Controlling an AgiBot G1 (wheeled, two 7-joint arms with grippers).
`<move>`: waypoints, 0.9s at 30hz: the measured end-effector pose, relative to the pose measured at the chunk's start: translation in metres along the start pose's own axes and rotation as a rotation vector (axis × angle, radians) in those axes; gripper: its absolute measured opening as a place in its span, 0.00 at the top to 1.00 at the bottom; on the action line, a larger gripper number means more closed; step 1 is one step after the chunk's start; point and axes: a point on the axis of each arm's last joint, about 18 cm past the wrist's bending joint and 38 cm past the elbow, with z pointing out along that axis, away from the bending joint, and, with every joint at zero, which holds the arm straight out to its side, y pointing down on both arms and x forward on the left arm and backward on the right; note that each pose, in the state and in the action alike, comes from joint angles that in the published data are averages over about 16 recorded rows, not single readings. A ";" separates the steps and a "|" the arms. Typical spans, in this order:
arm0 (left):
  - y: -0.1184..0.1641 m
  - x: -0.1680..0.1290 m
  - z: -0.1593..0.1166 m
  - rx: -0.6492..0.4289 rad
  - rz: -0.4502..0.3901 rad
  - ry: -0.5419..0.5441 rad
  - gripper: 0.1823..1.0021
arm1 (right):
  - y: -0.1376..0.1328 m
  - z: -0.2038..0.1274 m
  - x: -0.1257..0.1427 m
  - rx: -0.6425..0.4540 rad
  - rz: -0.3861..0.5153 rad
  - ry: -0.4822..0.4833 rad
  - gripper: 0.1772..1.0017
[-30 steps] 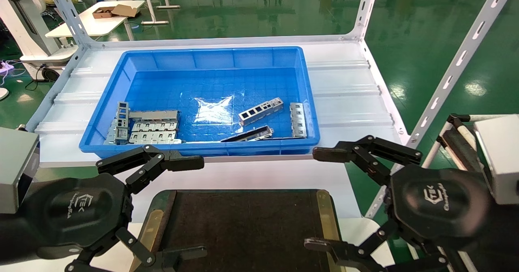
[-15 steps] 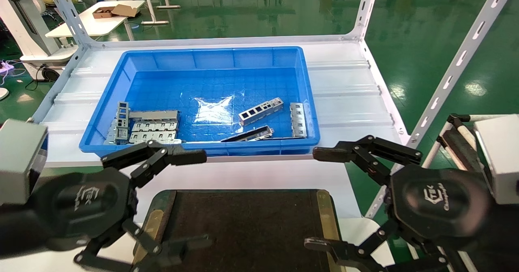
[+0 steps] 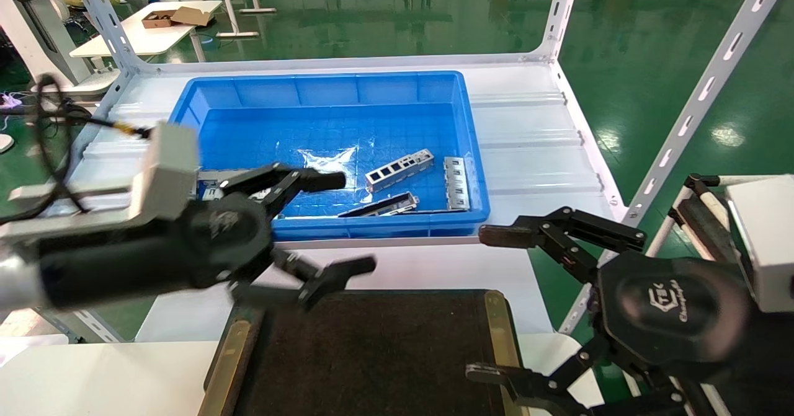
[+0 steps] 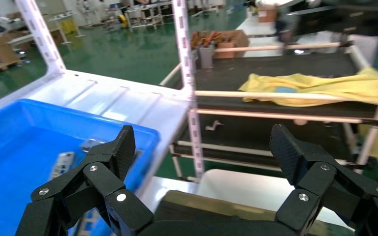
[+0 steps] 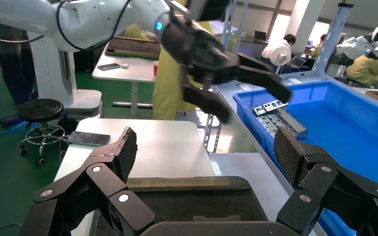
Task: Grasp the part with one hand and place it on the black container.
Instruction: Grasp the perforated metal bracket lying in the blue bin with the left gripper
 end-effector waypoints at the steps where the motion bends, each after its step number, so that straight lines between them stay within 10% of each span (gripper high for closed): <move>1: 0.001 -0.004 0.005 -0.002 0.000 -0.010 0.00 | 0.000 0.000 0.000 0.000 0.000 0.000 0.00; 27: 0.022 -0.122 0.134 -0.092 -0.031 -0.286 0.00 | 0.000 0.000 0.000 0.000 0.000 0.000 0.00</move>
